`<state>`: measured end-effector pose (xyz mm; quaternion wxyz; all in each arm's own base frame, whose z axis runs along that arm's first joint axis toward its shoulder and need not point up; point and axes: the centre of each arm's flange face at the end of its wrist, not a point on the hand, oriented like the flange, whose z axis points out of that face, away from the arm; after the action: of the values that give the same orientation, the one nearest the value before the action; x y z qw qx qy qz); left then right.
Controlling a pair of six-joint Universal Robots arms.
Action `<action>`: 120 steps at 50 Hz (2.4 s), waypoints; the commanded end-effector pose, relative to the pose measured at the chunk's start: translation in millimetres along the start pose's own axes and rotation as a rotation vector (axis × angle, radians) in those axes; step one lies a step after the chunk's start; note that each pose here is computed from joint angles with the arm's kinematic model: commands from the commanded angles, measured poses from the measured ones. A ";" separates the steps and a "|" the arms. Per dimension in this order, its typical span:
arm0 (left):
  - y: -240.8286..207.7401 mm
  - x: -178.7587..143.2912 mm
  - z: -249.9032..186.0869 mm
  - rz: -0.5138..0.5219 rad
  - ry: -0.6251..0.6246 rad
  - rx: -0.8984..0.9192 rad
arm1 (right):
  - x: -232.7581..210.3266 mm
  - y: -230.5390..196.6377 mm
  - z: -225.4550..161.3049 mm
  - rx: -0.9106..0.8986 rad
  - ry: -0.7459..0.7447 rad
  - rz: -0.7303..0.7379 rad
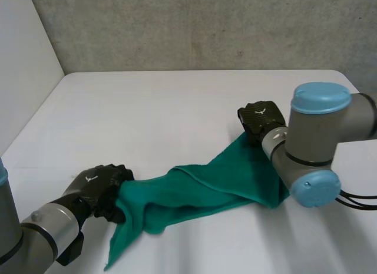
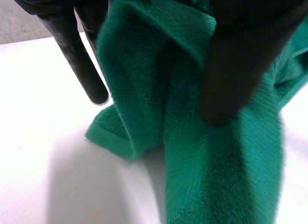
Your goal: Fold the towel.
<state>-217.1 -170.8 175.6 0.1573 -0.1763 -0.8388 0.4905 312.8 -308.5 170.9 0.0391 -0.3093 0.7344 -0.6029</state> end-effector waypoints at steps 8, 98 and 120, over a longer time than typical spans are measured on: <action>-49.7 -0.4 1.8 0.054 -0.003 0.128 | 30.3 -37.0 -42.6 0.041 0.168 0.018; -256.0 -3.8 82.6 0.034 0.042 0.993 | 90.0 -192.8 -78.3 0.656 0.225 -0.013; -102.6 -24.2 106.0 -0.013 -0.054 0.557 | 27.1 -42.2 -45.4 -0.044 -0.162 0.035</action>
<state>-257.9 -323.8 294.8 0.1959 -0.0889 -0.5841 0.7826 292.9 -292.6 321.1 0.0975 -0.3139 0.6184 -0.7138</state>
